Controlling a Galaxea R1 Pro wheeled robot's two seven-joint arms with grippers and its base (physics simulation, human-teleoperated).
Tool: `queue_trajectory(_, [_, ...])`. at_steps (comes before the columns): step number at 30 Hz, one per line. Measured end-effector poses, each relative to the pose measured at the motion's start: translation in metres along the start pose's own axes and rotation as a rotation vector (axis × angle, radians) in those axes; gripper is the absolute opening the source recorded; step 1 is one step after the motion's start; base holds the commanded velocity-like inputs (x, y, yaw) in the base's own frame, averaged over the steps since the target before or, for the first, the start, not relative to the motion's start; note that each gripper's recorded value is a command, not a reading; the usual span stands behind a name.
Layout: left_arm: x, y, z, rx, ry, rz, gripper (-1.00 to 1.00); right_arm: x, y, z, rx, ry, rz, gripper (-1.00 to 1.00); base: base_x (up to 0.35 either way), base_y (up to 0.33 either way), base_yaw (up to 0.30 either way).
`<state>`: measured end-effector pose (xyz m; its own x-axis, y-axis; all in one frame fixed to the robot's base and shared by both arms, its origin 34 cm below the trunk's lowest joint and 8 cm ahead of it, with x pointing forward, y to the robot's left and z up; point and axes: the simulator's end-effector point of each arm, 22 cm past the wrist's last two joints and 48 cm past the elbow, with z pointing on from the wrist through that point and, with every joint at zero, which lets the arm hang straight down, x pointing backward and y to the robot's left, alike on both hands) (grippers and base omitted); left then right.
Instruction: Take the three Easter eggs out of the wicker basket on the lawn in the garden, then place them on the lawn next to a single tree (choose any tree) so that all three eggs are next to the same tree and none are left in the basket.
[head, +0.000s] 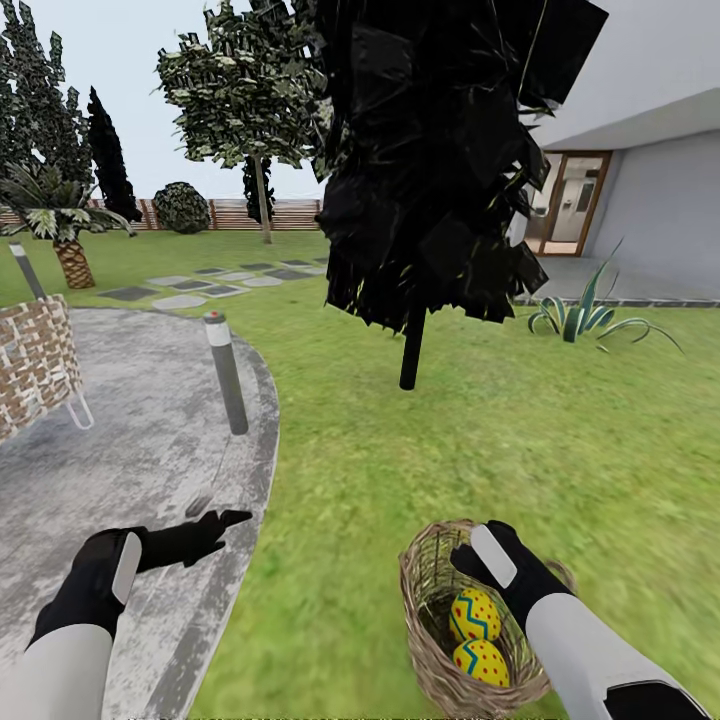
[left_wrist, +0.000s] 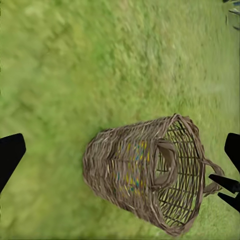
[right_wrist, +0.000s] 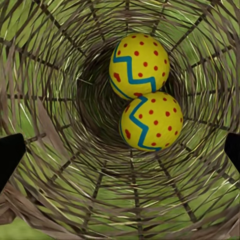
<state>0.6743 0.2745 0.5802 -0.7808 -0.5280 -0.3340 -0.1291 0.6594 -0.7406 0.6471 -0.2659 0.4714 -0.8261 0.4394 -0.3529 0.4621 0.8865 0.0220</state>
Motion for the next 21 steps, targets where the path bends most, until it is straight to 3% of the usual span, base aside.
queue_trajectory(21, [0.023,0.035,0.021,-0.004,-0.001,0.006,1.0,0.015,-0.016,0.039,0.005,-0.016,0.013,1.0,0.0,0.0,0.0])
